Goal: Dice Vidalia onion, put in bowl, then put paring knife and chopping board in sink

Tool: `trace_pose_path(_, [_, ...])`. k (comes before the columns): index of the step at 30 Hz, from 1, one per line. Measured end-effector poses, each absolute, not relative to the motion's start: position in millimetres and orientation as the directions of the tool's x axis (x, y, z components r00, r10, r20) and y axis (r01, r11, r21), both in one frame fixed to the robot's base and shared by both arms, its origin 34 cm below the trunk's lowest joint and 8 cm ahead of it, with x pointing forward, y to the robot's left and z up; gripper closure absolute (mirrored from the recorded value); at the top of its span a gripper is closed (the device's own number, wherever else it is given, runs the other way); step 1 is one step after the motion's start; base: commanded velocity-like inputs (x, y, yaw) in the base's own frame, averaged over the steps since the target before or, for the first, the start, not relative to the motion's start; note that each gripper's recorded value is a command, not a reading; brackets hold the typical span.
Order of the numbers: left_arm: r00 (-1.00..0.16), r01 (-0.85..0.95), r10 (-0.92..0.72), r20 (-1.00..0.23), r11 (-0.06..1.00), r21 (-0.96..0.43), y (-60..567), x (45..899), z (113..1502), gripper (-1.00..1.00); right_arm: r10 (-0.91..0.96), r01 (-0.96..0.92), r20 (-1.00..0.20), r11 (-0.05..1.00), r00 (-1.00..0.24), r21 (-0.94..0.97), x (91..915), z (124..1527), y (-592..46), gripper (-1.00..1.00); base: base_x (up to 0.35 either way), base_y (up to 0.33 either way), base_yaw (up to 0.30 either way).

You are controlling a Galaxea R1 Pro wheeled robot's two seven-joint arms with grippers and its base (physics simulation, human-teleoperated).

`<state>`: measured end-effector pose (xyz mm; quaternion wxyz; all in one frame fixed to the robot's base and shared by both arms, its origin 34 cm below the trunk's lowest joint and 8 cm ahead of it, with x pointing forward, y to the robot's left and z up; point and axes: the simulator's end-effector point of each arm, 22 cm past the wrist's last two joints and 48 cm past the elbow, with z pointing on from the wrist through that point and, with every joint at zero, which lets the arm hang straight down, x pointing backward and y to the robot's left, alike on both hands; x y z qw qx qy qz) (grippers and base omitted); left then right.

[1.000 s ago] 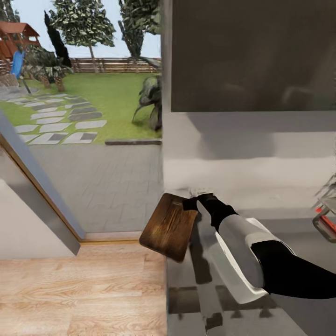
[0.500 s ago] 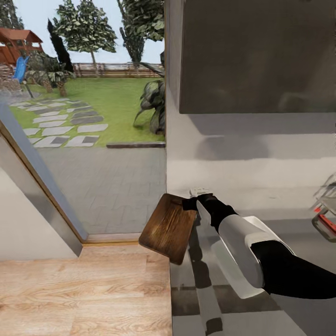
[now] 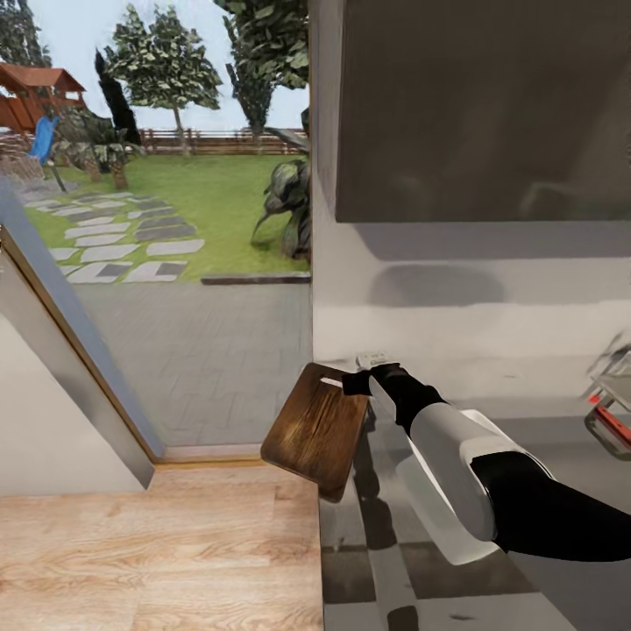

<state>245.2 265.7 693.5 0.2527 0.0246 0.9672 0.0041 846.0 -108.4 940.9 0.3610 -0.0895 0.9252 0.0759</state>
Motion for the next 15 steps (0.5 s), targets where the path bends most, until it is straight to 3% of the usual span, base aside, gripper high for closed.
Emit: trace_pose_path(15, [-0.859,0.045,0.050,-0.509,0.999,0.021,266,252,696,-1.00,-0.111,-0.222,-0.698,0.973,-0.707,0.070,847,958,-108,1.00,-0.024,0.000,0.000])
